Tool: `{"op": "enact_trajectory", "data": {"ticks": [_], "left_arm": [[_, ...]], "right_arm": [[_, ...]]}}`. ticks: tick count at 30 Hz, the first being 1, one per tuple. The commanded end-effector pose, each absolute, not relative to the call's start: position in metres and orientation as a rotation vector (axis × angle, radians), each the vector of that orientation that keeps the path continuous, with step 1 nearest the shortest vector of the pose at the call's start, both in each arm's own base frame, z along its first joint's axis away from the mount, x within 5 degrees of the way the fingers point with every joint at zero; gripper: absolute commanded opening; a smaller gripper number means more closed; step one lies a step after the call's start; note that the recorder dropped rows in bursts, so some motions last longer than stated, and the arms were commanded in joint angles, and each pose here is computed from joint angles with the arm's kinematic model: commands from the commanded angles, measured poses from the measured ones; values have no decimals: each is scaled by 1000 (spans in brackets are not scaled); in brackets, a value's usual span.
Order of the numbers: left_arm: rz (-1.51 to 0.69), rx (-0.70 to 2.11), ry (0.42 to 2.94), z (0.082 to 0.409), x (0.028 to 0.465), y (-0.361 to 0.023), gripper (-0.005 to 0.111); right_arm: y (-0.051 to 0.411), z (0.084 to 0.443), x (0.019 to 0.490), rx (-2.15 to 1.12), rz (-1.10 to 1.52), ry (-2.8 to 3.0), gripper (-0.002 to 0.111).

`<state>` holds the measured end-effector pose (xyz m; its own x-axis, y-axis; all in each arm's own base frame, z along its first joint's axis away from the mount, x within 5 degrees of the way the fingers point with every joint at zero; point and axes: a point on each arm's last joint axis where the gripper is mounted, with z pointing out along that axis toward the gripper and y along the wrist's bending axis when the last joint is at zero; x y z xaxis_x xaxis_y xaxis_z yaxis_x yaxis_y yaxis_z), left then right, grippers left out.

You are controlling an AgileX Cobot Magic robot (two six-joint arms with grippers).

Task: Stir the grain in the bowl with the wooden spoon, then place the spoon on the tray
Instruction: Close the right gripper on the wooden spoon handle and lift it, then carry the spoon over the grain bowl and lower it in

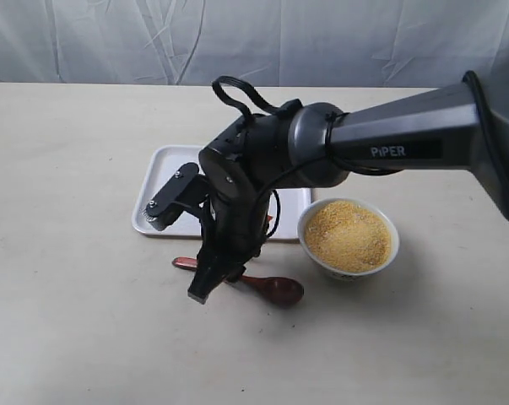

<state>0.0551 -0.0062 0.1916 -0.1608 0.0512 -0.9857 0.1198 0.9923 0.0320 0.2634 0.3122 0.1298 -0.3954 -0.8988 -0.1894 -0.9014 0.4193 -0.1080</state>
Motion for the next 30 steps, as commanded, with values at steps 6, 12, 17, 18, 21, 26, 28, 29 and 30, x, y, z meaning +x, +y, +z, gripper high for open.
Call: {"op": "enact_trajectory", "data": {"ticks": [6, 12, 17, 18, 21, 26, 28, 29, 30], "left_arm": [[-64, 125, 1722, 191, 55, -6, 0], [-64, 125, 1722, 191, 55, -6, 0], [-64, 125, 1722, 191, 55, -6, 0], [-64, 125, 1722, 191, 55, -6, 0], [-64, 125, 1722, 191, 55, -6, 0], [-64, 125, 1722, 191, 55, -6, 0], [-64, 125, 1722, 191, 55, -6, 0], [-64, 125, 1722, 191, 55, -6, 0], [-64, 125, 1722, 191, 55, -6, 0]], "right_arm": [[315, 124, 264, -1561, 128, 2489, 46], [315, 123, 264, -1560, 130, 2492, 17], [316, 129, 264, -1552, 131, 2481, 0], [315, 135, 264, -1549, 134, 2475, 0], [312, 158, 261, -1515, 149, 2466, 0], [289, 212, 270, -1332, 200, 2446, 0], [274, 228, 278, -1245, 222, 2465, 0], [263, 236, 284, -1191, 236, 2490, 0], [255, 242, 287, -1149, 253, 2504, 0]]}}
